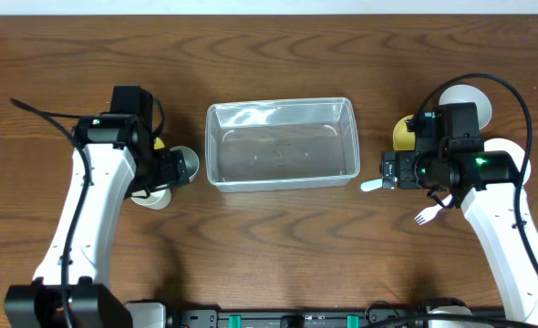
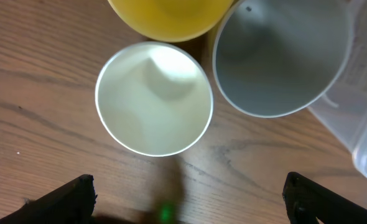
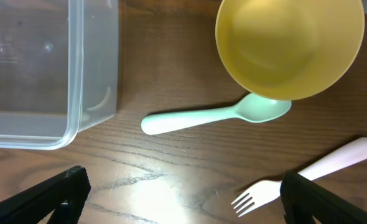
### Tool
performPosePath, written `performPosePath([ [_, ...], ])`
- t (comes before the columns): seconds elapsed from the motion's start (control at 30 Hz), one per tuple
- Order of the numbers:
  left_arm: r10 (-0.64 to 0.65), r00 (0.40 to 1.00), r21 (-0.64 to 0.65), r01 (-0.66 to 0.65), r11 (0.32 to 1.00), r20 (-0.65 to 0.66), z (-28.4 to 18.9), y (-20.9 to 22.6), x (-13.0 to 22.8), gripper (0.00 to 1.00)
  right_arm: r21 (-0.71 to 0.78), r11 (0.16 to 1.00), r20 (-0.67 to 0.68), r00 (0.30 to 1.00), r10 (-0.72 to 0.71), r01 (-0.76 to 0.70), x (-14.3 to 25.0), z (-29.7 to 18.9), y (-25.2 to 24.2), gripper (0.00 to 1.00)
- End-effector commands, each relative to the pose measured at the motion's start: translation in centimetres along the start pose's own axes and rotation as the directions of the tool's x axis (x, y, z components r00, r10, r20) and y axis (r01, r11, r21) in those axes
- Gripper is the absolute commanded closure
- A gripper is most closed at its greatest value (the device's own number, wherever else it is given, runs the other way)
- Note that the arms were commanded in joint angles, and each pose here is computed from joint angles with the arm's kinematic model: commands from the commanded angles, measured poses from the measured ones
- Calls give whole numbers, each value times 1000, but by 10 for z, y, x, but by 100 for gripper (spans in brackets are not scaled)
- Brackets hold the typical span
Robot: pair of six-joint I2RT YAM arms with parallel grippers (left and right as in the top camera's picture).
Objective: Pack container
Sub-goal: 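Lower the left gripper into the white cup and grasp it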
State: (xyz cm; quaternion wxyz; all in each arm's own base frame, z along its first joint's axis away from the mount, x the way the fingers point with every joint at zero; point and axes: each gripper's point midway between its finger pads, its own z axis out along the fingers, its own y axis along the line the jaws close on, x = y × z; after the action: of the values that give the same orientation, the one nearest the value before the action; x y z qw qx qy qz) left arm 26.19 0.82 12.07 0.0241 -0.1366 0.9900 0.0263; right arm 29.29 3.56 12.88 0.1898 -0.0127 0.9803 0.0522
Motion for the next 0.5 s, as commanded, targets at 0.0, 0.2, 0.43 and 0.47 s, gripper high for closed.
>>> performPosePath([
  [0.0, -3, 998, -29, 1, 1000, -69, 16, 5, 11, 4, -4, 1000, 12, 1000, 18, -18, -5, -3, -1, 1],
  [0.2, 27, 995, -35, -31, 999, -101, 32, 4, 10, 4, -4, 1000, 12, 1000, 18, -18, -5, -3, -1, 1],
  [0.43, 26, 998, -24, -27, 999, -59, 47, 0, -2, 5, -4, 1000, 12, 1000, 18, -18, -5, -3, -1, 1],
  [0.47, 26, 998, -23, -27, 999, -53, 48, -1, -3, 6, -4, 1000, 12, 1000, 18, -18, -5, -3, -1, 1],
])
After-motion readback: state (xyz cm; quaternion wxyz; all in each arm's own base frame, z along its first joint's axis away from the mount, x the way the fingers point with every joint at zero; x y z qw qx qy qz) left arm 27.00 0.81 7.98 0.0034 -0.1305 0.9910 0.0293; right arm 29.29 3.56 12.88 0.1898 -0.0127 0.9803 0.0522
